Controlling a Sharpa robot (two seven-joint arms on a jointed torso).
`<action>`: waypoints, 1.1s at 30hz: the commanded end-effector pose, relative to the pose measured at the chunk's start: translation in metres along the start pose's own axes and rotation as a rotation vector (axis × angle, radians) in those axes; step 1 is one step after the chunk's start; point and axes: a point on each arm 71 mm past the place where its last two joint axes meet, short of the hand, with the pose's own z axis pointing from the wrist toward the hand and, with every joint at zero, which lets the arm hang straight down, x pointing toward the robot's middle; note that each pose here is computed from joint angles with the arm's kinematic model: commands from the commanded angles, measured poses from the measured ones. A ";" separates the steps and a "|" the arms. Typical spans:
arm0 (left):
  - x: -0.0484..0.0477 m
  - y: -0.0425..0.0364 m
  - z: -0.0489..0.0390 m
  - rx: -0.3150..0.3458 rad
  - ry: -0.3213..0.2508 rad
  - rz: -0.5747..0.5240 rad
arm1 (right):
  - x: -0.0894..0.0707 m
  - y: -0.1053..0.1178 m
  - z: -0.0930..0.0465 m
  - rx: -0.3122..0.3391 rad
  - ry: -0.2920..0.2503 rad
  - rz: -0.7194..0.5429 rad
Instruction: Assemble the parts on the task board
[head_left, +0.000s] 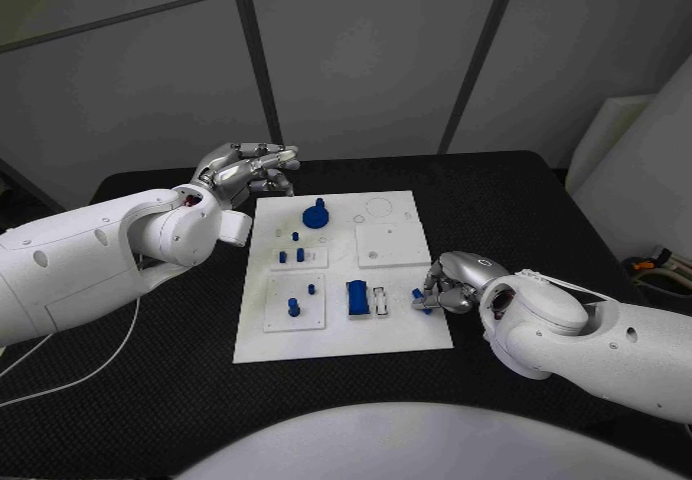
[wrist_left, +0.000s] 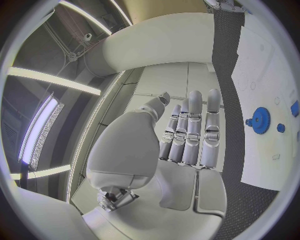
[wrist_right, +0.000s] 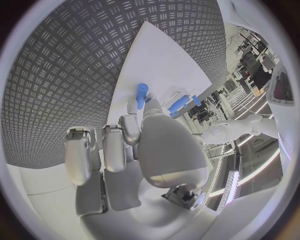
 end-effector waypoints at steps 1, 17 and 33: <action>0.0017 -0.0014 0.0004 0.009 0.012 -0.004 | 0.016 -0.005 -0.001 0.036 0.075 -0.085; 0.0006 -0.0012 -0.0001 0.008 0.009 -0.003 | 0.012 0.000 -0.009 0.067 0.036 0.081; -0.0007 0.0001 -0.0002 0.007 0.007 -0.003 | 0.004 0.020 -0.018 0.008 -0.036 0.399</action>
